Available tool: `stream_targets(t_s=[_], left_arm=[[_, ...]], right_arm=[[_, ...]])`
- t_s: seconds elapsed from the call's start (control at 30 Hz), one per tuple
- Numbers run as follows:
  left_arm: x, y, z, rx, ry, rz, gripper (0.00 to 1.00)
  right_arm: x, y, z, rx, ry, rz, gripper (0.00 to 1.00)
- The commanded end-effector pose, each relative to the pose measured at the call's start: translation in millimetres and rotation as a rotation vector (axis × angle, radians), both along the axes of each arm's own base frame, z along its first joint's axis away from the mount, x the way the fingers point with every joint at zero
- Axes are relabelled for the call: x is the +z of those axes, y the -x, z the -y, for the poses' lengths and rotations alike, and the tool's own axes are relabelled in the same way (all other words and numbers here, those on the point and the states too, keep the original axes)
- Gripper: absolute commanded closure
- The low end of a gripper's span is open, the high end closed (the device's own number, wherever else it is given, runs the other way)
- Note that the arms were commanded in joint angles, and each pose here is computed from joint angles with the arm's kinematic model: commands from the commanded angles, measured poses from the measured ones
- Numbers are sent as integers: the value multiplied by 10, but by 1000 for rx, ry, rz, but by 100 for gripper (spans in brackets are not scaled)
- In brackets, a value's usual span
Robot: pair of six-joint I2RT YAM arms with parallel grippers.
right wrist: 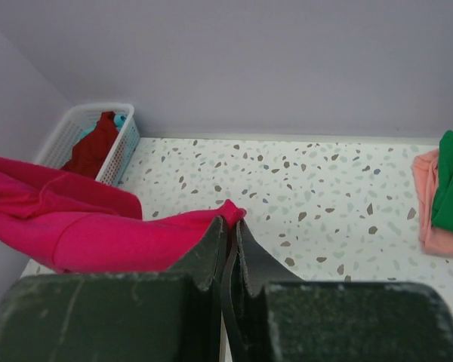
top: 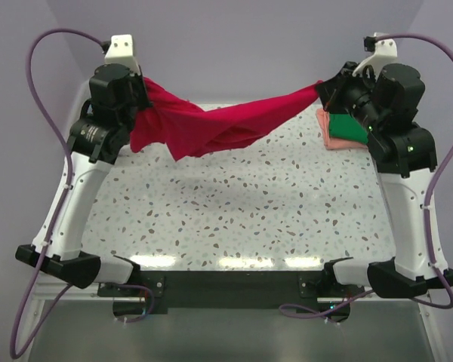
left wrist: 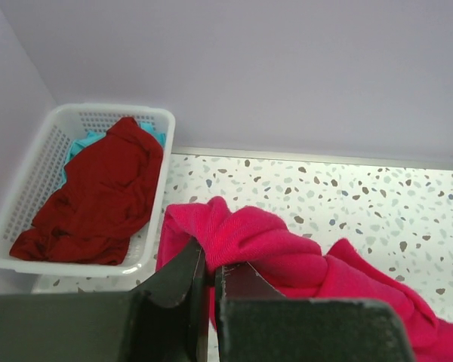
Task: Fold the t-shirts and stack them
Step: Flatten the tshirt out
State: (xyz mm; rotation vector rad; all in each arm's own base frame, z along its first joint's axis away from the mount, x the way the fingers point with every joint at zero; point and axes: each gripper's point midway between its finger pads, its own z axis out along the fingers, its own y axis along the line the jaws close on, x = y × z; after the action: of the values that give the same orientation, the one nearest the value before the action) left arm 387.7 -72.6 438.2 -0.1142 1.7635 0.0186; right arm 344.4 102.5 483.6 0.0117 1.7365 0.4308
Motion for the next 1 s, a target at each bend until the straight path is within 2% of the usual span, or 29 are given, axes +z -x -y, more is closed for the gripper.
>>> stream_targets(t_s=[0.0, 0.07, 0.17, 0.23, 0.27, 0.47, 0.57, 0.67, 0.7, 0.8, 0.97], left_arm=[[-141, -361, 222, -73, -17, -19, 100], [-351, -593, 349, -88, -10, -68, 100], [-1213, -1094, 669, -135, -3, -233, 100], [-1532, -1263, 822, -170, 15, -268, 100], [-1925, -1361, 931, -199, 25, -340, 100], [-3110, -1520, 1237, -243, 41, -527, 100], [-3309, -1535, 1179, -194, 24, -549, 99], [-3253, -1541, 1070, -145, 7, -518, 80], [-3230, -1538, 1018, -125, -3, -514, 61], [-3080, -1506, 828, -62, -25, -505, 38], [-2672, -1319, 667, -45, -23, -430, 24]], right_arm=[[12, -122, 70, -51, 5, 47, 100], [-205, -270, 157, -125, 9, -14, 100], [-534, -447, 273, -224, 14, -95, 100], [-843, -581, 306, -272, 22, -161, 100], [-930, -626, 314, -286, 24, -177, 100], [-1569, -853, 348, -346, 69, -312, 100], [-1730, -937, 378, -367, 98, -344, 100], [-1818, -1007, 354, -364, 107, -362, 100], [-1835, -1026, 352, -365, 105, -365, 100], [-1900, -1075, 299, -349, 97, -377, 100], [-2025, -1135, 244, -331, 94, -408, 100]])
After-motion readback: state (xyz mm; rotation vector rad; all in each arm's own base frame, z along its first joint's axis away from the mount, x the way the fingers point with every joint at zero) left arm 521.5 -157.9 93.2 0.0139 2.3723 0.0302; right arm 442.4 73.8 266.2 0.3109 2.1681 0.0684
